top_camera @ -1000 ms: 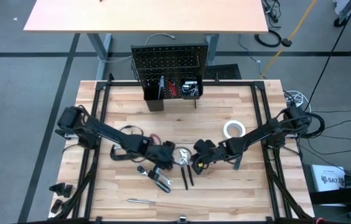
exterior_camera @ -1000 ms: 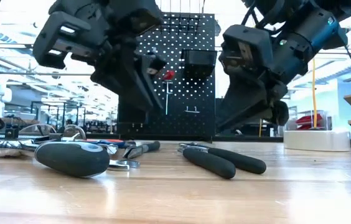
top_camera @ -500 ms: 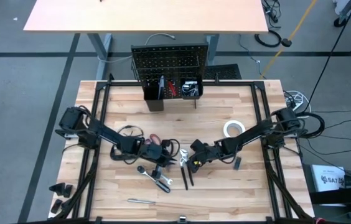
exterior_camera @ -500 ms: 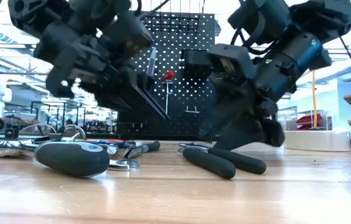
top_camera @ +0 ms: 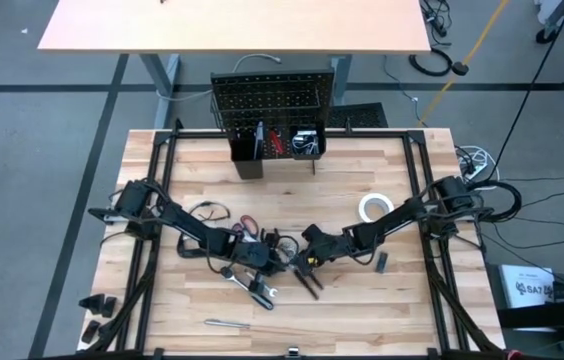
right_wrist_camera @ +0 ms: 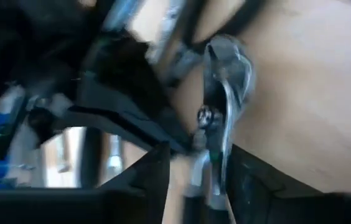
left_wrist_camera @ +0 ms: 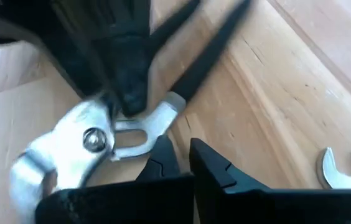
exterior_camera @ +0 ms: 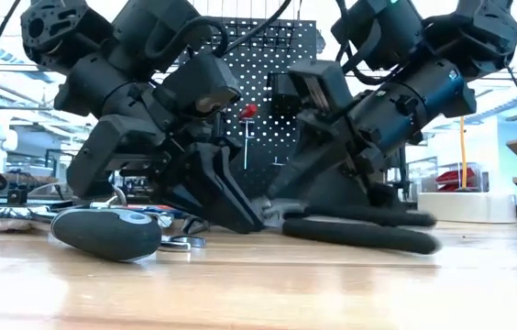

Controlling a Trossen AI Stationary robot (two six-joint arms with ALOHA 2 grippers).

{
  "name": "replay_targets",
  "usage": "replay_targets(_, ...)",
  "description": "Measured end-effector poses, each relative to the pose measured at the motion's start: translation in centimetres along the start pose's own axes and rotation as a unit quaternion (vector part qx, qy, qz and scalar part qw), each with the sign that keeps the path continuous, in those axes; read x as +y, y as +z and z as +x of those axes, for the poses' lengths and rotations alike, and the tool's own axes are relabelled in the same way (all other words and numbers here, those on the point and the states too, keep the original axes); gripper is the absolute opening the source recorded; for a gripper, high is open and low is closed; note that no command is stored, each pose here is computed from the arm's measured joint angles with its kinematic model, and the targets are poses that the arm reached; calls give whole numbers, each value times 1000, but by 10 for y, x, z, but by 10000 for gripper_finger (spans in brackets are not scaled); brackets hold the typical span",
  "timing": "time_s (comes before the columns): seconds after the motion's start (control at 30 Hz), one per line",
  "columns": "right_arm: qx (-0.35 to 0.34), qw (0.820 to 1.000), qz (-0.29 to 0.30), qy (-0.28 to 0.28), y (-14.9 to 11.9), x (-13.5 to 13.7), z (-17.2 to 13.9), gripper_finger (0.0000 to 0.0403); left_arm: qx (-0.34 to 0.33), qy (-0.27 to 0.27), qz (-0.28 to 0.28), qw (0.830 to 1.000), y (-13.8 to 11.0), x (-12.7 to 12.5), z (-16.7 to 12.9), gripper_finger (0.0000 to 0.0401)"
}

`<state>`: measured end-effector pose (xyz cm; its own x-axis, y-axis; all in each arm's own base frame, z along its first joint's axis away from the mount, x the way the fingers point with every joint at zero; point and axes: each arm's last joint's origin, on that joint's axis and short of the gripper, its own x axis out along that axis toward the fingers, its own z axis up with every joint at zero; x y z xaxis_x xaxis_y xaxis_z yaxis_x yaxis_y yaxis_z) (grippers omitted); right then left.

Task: Hang tools onto peg board
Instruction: Put the slip joint pliers on the left black bin on the peg board

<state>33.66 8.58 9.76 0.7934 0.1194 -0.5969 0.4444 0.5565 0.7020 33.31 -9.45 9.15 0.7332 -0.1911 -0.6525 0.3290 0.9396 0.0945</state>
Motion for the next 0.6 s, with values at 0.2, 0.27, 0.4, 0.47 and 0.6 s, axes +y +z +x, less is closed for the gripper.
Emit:
replay_targets(0.2, 2, 999, -23, 26, -4, 6, 0, 86, 1, 2, 0, 1000, 1, 0, 0, 0)
replay_targets(0.27, 4, 1000, -26, 12, -6, 5, 0, 50, 2, 2, 0, 1000, 1, 0, 0, 0)
replay_targets(0.4, 3, 999, -34, -6, -8, 2, 0, 16, 3, 0, 2, 1000, 2, -1, -2, 0)
replay_targets(0.47, 3, 999, -42, -3, -6, 4, -3, 16, 12, -5, 3, 1000, 5, -2, -8, 0)
replay_targets(0.6, 9, 997, -74, 5, -4, 11, -12, 16, 6, 3, 5, 1000, 11, -3, -30, 0)
